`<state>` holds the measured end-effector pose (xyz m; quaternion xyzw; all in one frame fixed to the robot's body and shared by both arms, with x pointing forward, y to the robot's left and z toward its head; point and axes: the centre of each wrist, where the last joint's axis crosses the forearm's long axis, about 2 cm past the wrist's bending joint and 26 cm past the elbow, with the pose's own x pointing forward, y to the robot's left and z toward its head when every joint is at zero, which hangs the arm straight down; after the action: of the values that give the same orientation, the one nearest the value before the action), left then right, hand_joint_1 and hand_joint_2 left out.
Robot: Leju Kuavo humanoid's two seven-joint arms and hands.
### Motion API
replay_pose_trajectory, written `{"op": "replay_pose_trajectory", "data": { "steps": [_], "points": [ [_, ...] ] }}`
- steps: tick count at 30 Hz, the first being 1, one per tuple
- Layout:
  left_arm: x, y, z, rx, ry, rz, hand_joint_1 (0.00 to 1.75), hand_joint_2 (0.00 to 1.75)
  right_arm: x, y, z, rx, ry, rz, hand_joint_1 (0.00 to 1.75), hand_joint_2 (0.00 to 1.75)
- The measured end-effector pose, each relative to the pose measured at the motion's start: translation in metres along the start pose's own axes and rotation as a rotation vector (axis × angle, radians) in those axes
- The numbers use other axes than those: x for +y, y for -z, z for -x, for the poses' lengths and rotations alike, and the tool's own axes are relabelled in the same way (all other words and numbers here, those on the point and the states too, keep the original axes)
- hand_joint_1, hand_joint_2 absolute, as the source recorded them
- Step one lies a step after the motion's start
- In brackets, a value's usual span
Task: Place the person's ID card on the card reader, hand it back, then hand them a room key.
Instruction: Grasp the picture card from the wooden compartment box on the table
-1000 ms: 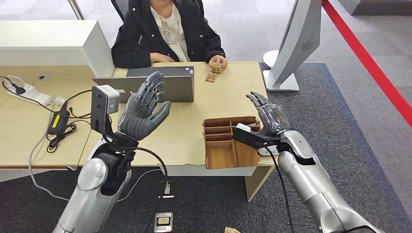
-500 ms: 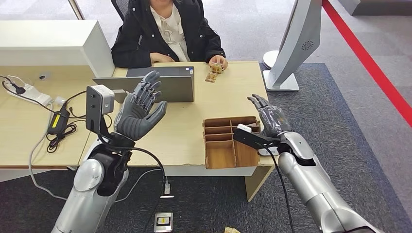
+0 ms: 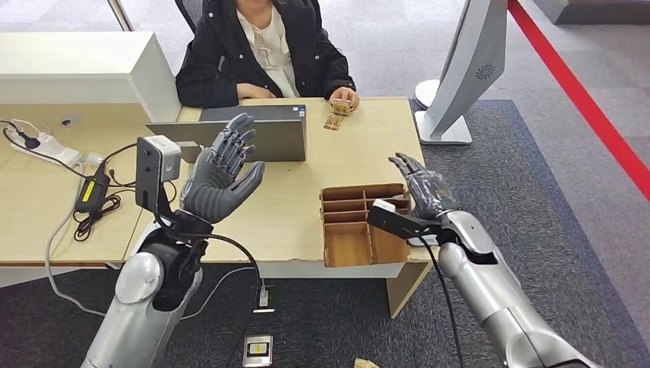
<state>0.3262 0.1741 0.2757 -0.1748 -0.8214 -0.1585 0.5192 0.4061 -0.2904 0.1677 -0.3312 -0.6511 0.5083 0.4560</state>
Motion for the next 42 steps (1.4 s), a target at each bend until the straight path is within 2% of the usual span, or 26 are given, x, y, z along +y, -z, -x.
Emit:
{"op": "replay_pose_trajectory", "data": {
  "steps": [8, 9, 10, 12, 13, 14, 42],
  "points": [
    [0.0, 0.0, 0.0, -0.001, 0.001, 0.001, 0.0, 1.75, 0.0, 0.0, -0.001, -0.004, 0.002, -0.007, 0.0, 1.75],
    [0.0, 0.0, 0.0, -0.002, 0.001, 0.001, 0.0, 1.75, 0.0, 0.0, -0.001, -0.005, 0.003, -0.01, 0.06, 1.75],
    [0.0, 0.001, -0.001, -0.002, 0.001, 0.001, 0.0, 1.75, 0.0, 0.0, -0.002, -0.006, 0.004, -0.013, 0.3, 1.75],
    [0.0, 0.001, -0.001, -0.002, 0.001, 0.001, 0.0, 1.75, -0.001, 0.0, -0.002, -0.007, 0.005, -0.017, 1.17, 1.75],
    [0.0, 0.001, -0.001, -0.002, 0.001, 0.001, 0.0, 1.75, -0.001, 0.0, -0.002, -0.008, 0.006, -0.018, 1.54, 1.75],
    [0.0, 0.001, -0.001, -0.002, 0.001, 0.001, 0.0, 1.75, -0.001, 0.001, -0.003, -0.01, 0.006, -0.019, 1.75, 1.75],
    [0.006, -0.005, -0.006, -0.007, 0.015, -0.034, 0.0, 1.75, -0.006, 0.003, -0.012, -0.034, 0.028, -0.066, 1.75, 1.75]
  ]
}}
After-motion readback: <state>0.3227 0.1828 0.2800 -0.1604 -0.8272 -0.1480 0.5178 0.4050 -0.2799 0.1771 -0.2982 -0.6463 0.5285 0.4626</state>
